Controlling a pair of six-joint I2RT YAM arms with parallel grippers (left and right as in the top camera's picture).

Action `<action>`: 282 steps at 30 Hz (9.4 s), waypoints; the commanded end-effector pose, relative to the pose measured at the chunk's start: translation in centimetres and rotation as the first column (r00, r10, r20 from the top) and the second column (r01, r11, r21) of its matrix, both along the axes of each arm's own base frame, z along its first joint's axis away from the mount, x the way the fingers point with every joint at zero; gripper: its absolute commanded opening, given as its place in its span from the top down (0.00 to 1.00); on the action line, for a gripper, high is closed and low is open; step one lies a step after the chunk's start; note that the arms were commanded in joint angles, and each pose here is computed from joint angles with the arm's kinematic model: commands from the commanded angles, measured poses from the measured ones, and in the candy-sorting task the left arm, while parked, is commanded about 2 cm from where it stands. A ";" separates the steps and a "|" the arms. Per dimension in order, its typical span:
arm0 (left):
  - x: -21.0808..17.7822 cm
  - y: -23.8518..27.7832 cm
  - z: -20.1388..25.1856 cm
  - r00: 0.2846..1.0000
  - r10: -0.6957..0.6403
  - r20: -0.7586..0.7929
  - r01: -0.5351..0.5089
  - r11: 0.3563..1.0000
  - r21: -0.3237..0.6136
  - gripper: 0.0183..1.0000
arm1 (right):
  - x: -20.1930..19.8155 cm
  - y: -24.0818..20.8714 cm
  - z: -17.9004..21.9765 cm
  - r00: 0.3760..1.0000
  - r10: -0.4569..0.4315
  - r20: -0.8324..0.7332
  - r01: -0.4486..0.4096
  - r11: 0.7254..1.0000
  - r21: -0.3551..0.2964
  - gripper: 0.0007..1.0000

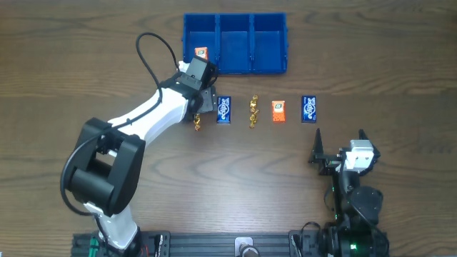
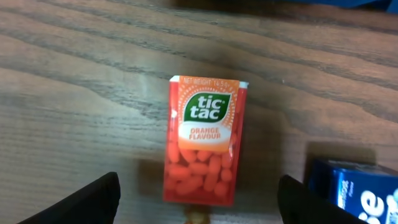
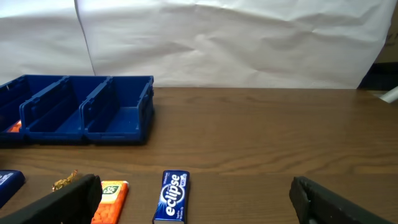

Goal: Sort Candies Into Trays

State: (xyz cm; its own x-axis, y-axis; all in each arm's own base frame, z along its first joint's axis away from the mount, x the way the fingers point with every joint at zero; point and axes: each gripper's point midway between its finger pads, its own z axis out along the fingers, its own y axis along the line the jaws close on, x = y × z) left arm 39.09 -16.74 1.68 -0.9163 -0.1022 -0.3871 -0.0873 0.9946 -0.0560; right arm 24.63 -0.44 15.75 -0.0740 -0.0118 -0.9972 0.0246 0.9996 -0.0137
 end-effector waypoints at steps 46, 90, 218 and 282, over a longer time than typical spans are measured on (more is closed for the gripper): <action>11.8 -0.5 16.5 0.952 -0.048 0.301 0.037 0.998 0.043 0.71 | 0.0 0.2 -0.1 1.000 0.007 -0.002 -0.007 1.000 0.011 0.00; -2.4 -23.5 3.4 0.992 -0.102 0.069 0.105 0.993 -0.044 0.26 | 0.0 0.2 -0.1 1.000 0.007 -0.002 -0.007 1.000 0.011 0.00; -14.8 14.4 12.3 0.516 -0.036 0.856 0.120 0.992 -0.031 0.00 | 0.0 0.2 -0.1 1.000 0.007 -0.002 -0.007 1.000 0.011 0.00; -14.8 14.4 12.3 0.517 -0.035 0.856 0.120 0.992 -0.031 0.00 | 10.8 2.2 -16.4 0.146 -0.009 -0.989 0.040 0.999 -0.003 0.56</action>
